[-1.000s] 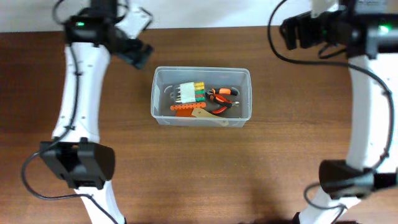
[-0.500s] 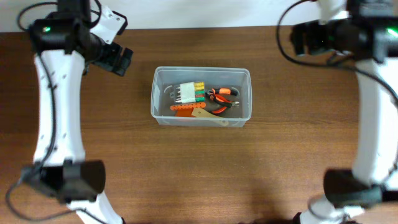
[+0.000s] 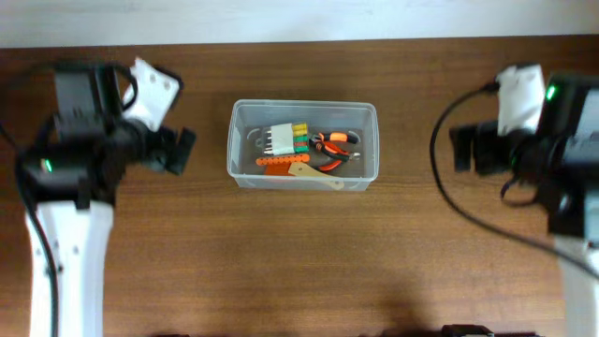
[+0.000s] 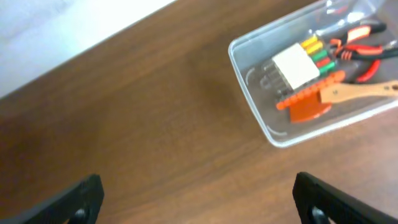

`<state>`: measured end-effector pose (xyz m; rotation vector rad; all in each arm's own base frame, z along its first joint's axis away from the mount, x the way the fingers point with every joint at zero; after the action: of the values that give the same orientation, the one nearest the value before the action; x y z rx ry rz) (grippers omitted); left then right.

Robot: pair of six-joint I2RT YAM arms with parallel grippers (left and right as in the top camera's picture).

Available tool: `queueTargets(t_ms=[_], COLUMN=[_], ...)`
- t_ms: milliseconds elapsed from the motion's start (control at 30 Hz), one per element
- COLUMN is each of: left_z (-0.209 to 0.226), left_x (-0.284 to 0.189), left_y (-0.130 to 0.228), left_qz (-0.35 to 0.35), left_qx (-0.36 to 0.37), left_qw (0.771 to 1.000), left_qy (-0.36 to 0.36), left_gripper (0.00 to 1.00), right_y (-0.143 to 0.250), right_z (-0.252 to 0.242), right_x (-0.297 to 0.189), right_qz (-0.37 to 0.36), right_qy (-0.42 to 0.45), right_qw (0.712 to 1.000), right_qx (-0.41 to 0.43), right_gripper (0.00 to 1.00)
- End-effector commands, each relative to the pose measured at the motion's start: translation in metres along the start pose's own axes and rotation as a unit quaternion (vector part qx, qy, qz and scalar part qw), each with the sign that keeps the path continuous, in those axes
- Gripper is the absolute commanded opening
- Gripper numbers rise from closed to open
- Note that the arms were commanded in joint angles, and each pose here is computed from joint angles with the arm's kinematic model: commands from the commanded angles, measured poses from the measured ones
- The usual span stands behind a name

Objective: Pack container

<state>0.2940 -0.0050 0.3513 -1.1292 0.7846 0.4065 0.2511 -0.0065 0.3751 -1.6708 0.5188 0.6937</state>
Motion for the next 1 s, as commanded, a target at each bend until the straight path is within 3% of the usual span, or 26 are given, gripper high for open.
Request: queueTargets(t_ms=[0,200,367,967], left_z=[-0.014,-0.03,-0.035,-0.04], left_x=[-0.014,-0.017,-0.013,0.0], left_y=[0.03,0.073,0.103,0.122], left_qz=[-0.033,-0.096,-0.12,-0.097], left_qx=[-0.005,0.002,-0.001,-0.003], left_qw=[0.999,0.994,0.986,0.988], left_qy=[-0.013,-0.06,-0.115,-0.116], left_gripper=[0.99,0.99,0.99,0.99], right_y=[0.037,0.103,0.137,0.144], right_z=[0.011,0.029,0.033,0.034], right_x=[-0.012,0.009,0.018,0.013], right_qz=[-0.036,-0.063,-0.087,-0.111], right_qy=[0.012,0.038,0.059,0.064], right_qw=[0.999,0.997,0.994,0.992], right_qx=[-0.001,-0.021,-0.021,-0.02], right_gripper=[0.98,0.98,0.99,0.99])
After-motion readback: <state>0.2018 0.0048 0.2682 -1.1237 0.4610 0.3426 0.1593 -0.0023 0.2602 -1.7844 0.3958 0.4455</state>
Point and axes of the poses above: each gripper's point midway between its finger pads, its own x axis out along the fingers, its own z axis along the line the jaws close on, y = z × x, the point moved 8 cm from there along -x, back along the fingers, and after that the axes turned 2 degrees about -x, right-handed, at the moved point
